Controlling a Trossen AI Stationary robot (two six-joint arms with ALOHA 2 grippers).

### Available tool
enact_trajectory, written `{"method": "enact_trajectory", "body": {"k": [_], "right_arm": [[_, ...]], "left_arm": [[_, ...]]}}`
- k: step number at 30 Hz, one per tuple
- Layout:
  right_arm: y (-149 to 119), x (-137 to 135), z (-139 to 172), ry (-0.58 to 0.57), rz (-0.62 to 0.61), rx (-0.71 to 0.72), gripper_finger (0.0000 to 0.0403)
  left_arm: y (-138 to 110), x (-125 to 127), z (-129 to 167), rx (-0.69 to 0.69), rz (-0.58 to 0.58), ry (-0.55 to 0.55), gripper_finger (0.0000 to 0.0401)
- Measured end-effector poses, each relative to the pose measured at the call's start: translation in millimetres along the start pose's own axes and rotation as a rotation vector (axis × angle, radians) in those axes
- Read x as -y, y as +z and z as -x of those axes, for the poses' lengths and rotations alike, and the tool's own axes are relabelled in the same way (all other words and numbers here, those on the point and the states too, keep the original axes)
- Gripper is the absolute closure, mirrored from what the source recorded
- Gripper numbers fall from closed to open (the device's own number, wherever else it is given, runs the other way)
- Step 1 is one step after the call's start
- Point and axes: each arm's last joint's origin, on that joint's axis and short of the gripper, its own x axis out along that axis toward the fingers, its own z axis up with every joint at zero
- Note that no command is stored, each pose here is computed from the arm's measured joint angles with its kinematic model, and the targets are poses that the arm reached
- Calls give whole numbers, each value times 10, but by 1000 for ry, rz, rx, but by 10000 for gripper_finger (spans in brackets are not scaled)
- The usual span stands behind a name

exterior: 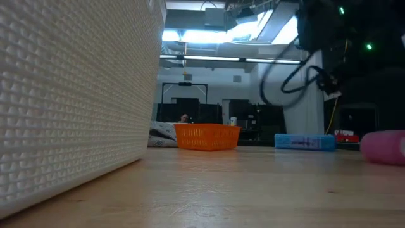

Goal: Pick & place medical supplies in basket/bin
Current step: Put the pink bandage into the transparent black bin

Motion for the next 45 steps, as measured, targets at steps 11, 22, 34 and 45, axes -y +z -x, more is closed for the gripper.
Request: {"method": "enact_trajectory", "body": {"k": [11, 22, 34, 45], "right_arm": [[120, -254, 614, 270, 96, 324, 397], [34, -322, 731, 228, 265, 473, 337], [-557, -676, 637, 193, 530, 815, 159], [-625, -1191, 3, -167, 633, 894, 171]], "left_arm": [[1, 0, 0, 0, -2, 0, 179], [1, 0, 0, 0, -2, 0, 178], [1, 0, 0, 0, -1, 0, 178], [1, 0, 0, 0, 0, 0, 178]]}}
